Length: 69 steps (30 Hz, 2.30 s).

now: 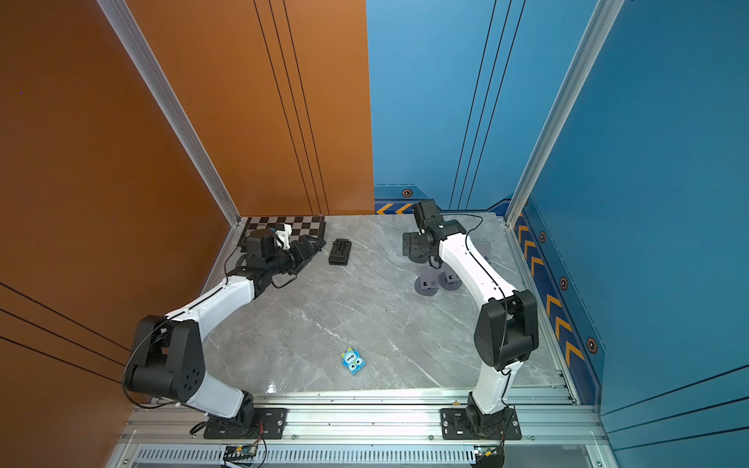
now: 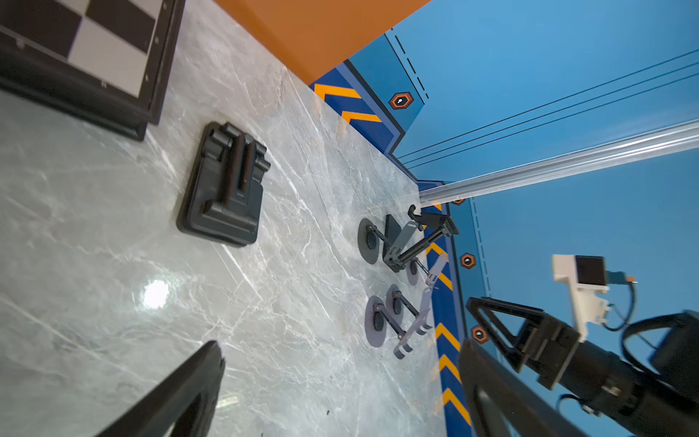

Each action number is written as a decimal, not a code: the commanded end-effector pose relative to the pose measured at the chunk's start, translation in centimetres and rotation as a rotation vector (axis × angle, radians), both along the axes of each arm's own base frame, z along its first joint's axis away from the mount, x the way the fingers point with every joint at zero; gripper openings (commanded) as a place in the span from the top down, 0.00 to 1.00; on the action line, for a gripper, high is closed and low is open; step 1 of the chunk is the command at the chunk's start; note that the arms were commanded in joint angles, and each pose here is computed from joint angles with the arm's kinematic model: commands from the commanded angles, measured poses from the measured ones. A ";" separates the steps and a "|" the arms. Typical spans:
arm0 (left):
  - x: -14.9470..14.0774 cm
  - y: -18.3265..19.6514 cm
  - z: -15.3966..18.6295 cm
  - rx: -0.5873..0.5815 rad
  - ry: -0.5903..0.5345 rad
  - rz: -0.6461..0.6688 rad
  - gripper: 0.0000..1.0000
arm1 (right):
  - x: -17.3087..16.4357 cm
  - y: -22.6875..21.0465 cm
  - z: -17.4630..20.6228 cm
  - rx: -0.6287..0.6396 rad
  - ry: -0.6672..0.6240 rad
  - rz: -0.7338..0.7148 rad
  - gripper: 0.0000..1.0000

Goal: Open the phone stand
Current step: Move the phone stand to the center of the board.

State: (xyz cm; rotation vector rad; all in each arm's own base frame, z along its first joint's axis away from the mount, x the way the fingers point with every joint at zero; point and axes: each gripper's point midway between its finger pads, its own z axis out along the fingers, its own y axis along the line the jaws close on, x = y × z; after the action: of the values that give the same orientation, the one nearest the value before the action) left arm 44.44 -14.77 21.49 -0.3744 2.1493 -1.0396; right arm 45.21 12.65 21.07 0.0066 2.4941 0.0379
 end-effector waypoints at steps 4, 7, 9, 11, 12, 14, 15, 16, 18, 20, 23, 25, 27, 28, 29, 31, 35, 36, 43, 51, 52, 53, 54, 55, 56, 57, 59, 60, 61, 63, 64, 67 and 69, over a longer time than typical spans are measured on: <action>0.2 1.5 -2.2 0.356 0.115 -0.039 0.02 | -1.3 1.2 4.2 0.042 -0.044 0.019 0.00; 1.3 2.6 -2.9 0.486 0.154 -0.005 0.02 | -1.9 2.5 4.7 0.074 -0.036 0.049 0.00; 2.0 3.0 -3.3 0.560 0.174 0.012 0.02 | -2.3 3.6 6.0 0.098 -0.055 0.073 0.00; 2.8 2.9 -3.7 0.626 0.197 0.013 0.02 | -2.8 4.6 6.5 0.111 -0.055 0.099 0.00; 3.3 3.0 -4.4 0.670 0.221 0.012 0.02 | -3.1 5.2 6.7 0.120 -0.054 0.112 0.00; 4.4 2.8 -5.0 0.745 0.241 0.007 0.02 | -3.6 5.9 6.8 0.127 -0.048 0.128 0.00; 5.1 2.5 -5.3 0.771 0.249 0.004 0.02 | -3.8 6.1 6.9 0.131 -0.043 0.132 0.00; 5.7 2.5 -5.7 0.803 0.260 0.010 0.02 | -4.0 6.5 6.7 0.138 -0.036 0.139 0.00; 6.6 2.3 -6.5 0.871 0.288 0.009 0.02 | -4.3 7.0 6.6 0.147 -0.025 0.154 0.00; 7.5 1.8 -7.5 0.904 0.309 0.002 0.02 | -4.5 7.4 6.3 0.148 -0.015 0.162 0.00; 8.6 0.9 -8.7 0.938 0.313 0.005 0.02 | -4.7 7.8 6.0 0.151 -0.001 0.171 0.00; 9.4 0.2 -9.6 0.971 0.305 0.005 0.02 | -4.8 7.9 5.7 0.151 0.012 0.176 0.00; 10.2 -0.5 -10.6 0.976 0.302 0.007 0.02 | -4.9 7.9 5.4 0.148 0.023 0.178 0.00; 10.8 -0.9 -11.1 0.962 0.301 0.008 0.02 | -4.9 7.9 5.4 0.147 0.024 0.179 0.00; 11.2 -1.2 -11.4 0.949 0.300 0.009 0.02 | -5.0 7.9 5.2 0.145 0.032 0.180 0.00; 12.1 -2.0 -11.9 0.924 0.291 0.015 0.02 | -5.1 7.9 5.0 0.142 0.041 0.183 0.00; 12.9 -2.8 -13.4 0.896 0.299 0.017 0.02 | -5.3 7.9 4.7 0.142 0.054 0.186 0.00; 13.0 -2.8 -13.8 0.892 0.308 0.023 0.02 | -5.4 7.8 4.6 0.142 0.058 0.186 0.00; 12.9 -3.8 -16.3 0.871 0.341 -0.001 0.02 | -5.7 7.8 4.3 0.148 0.070 0.189 0.00; 12.1 -3.8 -19.0 0.882 0.391 -0.032 0.02 | -5.9 7.1 4.4 0.151 0.069 0.180 0.00; 11.9 -3.8 -19.3 0.881 0.399 -0.036 0.02 | -5.9 7.0 4.4 0.151 0.069 0.179 0.00; 11.8 -3.9 -19.7 0.881 0.407 -0.041 0.02 | -5.9 6.9 4.6 0.153 0.066 0.177 0.00; 11.6 -4.0 -19.9 0.878 0.412 -0.047 0.01 | -5.9 6.8 4.6 0.155 0.066 0.176 0.00; 11.5 -4.0 -20.0 0.877 0.416 -0.051 0.01 | -5.8 6.8 4.7 0.157 0.064 0.175 0.00; 11.4 -4.2 -20.2 0.877 0.418 -0.059 0.01 | -6.1 6.5 3.7 0.150 0.088 0.170 0.00; 11.3 -4.3 -20.4 0.879 0.420 -0.067 0.01 | -6.2 6.4 3.6 0.149 0.091 0.170 0.00; 10.9 -4.5 -20.7 0.895 0.428 -0.084 0.00 | -6.2 6.3 3.6 0.153 0.093 0.166 0.00; 10.6 -4.5 -20.9 0.907 0.436 -0.092 0.01 | -6.2 6.2 3.7 0.156 0.091 0.163 0.00; 10.4 -4.6 -21.0 0.914 0.439 -0.099 0.02 | -6.2 6.1 3.7 0.158 0.091 0.162 0.00; 9.8 -4.7 -21.2 0.927 0.454 -0.115 0.05 | -6.2 5.9 3.8 0.156 0.089 0.158 0.00; 9.5 -4.8 -21.2 0.929 0.461 -0.121 0.08 | -6.3 5.8 3.9 0.157 0.087 0.157 0.00; 8.5 -4.8 -21.4 0.927 0.485 -0.136 0.22 | -6.2 5.5 4.1 0.162 0.083 0.152 0.00; 7.8 -4.7 -21.4 0.928 0.498 -0.145 0.33 | -6.2 5.6 4.2 0.167 0.080 0.153 0.00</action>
State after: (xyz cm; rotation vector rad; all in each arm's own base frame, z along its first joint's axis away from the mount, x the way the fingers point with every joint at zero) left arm 55.98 -19.88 2.80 -0.0711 2.6982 0.0383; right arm 39.99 18.64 24.32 -0.1270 2.5616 0.2918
